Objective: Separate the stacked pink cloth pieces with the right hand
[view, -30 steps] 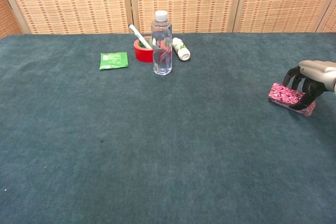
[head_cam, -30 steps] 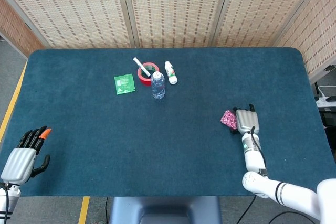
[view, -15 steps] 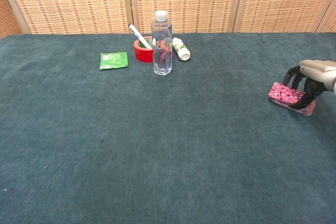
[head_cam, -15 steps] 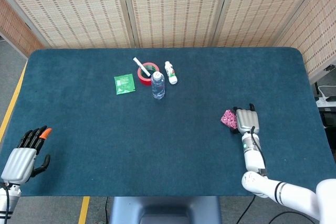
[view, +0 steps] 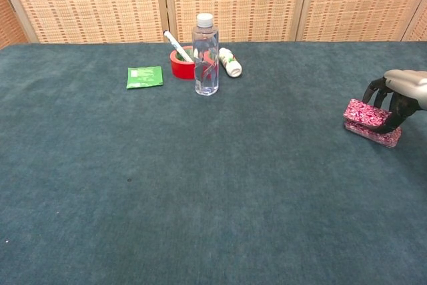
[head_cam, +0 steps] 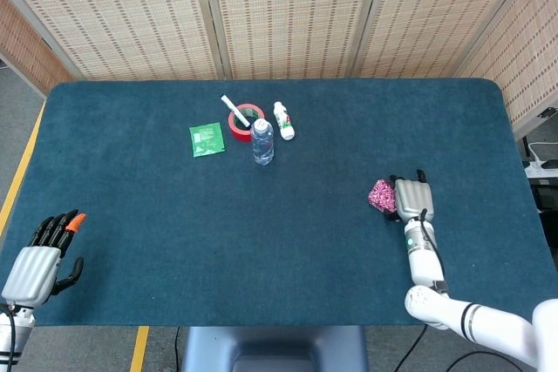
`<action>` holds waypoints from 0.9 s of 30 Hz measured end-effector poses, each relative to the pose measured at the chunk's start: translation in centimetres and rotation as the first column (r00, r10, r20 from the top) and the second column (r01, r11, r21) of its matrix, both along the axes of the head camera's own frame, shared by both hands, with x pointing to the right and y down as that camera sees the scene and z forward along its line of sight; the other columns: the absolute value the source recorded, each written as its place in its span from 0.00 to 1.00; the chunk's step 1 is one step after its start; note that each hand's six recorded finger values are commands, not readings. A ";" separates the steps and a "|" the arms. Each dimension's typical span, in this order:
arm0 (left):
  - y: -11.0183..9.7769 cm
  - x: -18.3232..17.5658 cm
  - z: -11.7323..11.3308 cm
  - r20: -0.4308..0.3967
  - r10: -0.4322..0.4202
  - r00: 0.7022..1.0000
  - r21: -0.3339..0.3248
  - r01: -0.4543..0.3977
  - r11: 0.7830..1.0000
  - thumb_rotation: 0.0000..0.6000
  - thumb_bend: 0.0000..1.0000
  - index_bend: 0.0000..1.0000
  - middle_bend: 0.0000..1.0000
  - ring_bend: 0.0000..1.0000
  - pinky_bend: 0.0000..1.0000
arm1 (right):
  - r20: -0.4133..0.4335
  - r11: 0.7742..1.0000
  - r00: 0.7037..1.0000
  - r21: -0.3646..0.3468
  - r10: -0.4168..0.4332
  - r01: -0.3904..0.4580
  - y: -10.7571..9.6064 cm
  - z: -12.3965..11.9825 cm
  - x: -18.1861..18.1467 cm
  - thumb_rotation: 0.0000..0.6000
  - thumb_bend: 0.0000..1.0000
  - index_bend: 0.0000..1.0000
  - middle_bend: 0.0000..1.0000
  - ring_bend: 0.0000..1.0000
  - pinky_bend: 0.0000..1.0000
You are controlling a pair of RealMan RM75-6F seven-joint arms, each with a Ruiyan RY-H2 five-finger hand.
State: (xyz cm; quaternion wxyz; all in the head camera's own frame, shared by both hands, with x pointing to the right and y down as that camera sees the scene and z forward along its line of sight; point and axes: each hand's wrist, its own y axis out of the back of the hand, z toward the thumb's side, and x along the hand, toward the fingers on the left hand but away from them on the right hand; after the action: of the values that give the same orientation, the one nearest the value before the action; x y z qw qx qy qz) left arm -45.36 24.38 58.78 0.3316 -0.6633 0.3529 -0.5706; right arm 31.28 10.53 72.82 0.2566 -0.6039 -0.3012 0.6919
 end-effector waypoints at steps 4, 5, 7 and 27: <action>0.0 0.0 -0.1 -0.001 -0.001 1.000 0.003 0.001 1.000 1.00 0.51 0.00 0.00 0.00 0.07 | 0.019 1.000 1.000 0.009 -0.008 0.008 0.0 -0.6 -0.4 1.00 0.20 0.59 0.45 0.42 0.00; 0.0 0.0 -0.1 -0.001 -0.001 1.000 0.003 0.001 1.000 1.00 0.51 0.00 0.00 0.00 0.07 | 0.025 1.000 1.000 0.014 -0.014 0.013 0.1 -0.8 -0.6 1.00 0.20 0.59 0.45 0.42 0.00; 0.0 0.0 -0.1 -0.001 -0.001 1.000 0.003 0.001 1.000 1.00 0.51 0.00 0.00 0.00 0.07 | 0.032 0.999 0.999 0.025 -0.025 0.025 0.1 -1.2 -0.9 1.00 0.20 0.59 0.45 0.42 0.00; 0.0 0.0 -0.4 -0.005 -0.001 1.000 0.006 0.001 1.000 1.00 0.51 0.00 0.00 0.00 0.07 | 0.149 0.947 0.937 -0.011 -0.317 0.322 6.9 -1.7 -9.2 1.00 0.20 0.39 0.38 0.36 0.00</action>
State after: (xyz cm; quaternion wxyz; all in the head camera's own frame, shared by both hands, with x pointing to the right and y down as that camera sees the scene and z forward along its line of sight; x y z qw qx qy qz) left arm -45.31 24.36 58.36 0.3325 -0.6636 0.3558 -0.5679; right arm 22.06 17.39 71.14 0.3321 -0.6979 -0.2049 0.6005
